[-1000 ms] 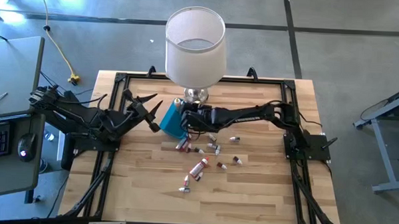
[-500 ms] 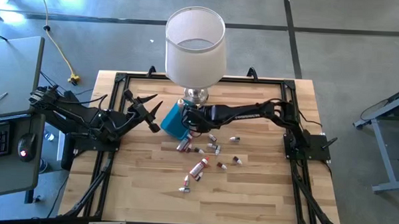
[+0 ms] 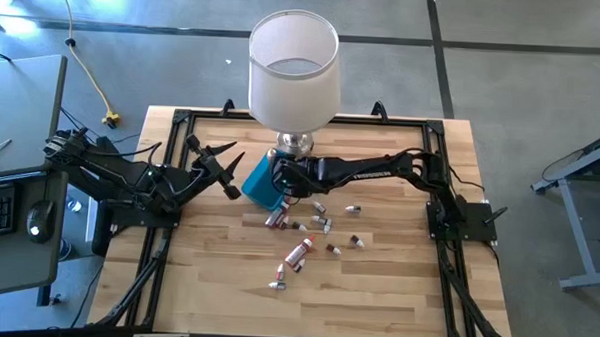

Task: Pick & Place food coloring
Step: Put the large yellow food coloring bottle into the blue bin, then put the large orange food coloring bottle into the blue bin

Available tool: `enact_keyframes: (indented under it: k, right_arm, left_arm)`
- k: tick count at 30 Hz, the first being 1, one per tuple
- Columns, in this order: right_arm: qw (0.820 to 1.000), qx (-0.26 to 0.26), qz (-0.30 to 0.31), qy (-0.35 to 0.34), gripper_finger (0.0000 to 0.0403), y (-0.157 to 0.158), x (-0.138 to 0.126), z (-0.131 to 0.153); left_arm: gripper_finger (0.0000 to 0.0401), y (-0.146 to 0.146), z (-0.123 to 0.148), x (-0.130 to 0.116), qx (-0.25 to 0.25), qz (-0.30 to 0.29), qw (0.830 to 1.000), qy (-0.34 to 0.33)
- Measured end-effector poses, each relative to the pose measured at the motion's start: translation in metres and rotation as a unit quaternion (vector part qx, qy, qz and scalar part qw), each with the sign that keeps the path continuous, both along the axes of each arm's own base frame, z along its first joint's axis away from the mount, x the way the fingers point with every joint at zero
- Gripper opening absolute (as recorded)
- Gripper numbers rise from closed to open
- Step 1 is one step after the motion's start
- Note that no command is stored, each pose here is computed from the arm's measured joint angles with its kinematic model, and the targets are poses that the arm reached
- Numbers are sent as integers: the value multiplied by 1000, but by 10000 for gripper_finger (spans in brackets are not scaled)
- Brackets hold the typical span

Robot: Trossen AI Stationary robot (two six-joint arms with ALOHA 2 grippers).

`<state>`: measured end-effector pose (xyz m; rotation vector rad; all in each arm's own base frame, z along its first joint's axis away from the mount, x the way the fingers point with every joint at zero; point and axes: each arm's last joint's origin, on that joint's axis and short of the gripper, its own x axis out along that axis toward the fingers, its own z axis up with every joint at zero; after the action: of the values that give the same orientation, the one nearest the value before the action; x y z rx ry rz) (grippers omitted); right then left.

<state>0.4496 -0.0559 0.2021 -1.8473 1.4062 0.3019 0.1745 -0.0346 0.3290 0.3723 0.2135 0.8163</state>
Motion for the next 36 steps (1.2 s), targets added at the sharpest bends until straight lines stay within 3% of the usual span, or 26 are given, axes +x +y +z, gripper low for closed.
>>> enact_keyframes:
  k: [4, 7, 11, 15, 17, 19, 21, 24, 25, 27, 30, 33, 36]
  right_arm:
    - [995, -50, -54, -63, 146, 1, 4, 9]
    - [992, -82, -72, -68, 146, 7, 2, 16]
    - [982, -84, -116, -127, 143, 16, -6, 34]
    - [958, -59, -190, -206, 142, 27, -30, 60]
    - [942, 3, -226, -248, 142, 35, -48, 73]
    - [915, 112, -270, -279, 142, 45, -65, 83]
    - [868, 244, -319, -293, 142, 53, -76, 91]
    - [776, 412, -377, -293, 142, 65, -80, 98]
    - [754, 451, -385, -283, 142, 70, -79, 98]
    - [732, 505, -380, -256, 142, 81, -76, 96]
    - [736, 548, -337, -210, 142, 102, -70, 83]
    - [758, 560, -288, -169, 142, 122, -73, 60]
    - [782, 559, -229, -152, 143, 139, -77, 36]
  left_arm:
    - [140, 0, 0, 0, 0, 0, 1000, 0]
    - [140, 0, 0, 0, 0, 0, 1000, 0]
    - [140, 0, 0, 0, -5, 0, 1000, -6]
    - [140, -1, -3, 0, -17, -13, 1000, -5]
    - [140, -1, -6, 1, -29, -30, 999, -3]
    - [140, -2, -9, 1, -54, -59, 997, -5]
    - [140, -4, -13, 2, -93, -99, 991, -11]
    - [140, -8, -19, 3, -164, -159, 973, -15]
    - [140, -9, -20, 3, -186, -173, 967, -15]
    - [140, -10, -25, 2, -231, -197, 953, -6]
    - [140, -12, -35, 2, -287, -206, 935, 22]
    - [140, -12, -43, -1, -328, -189, 925, 41]
    - [140, -11, -48, -3, -338, -165, 925, 52]
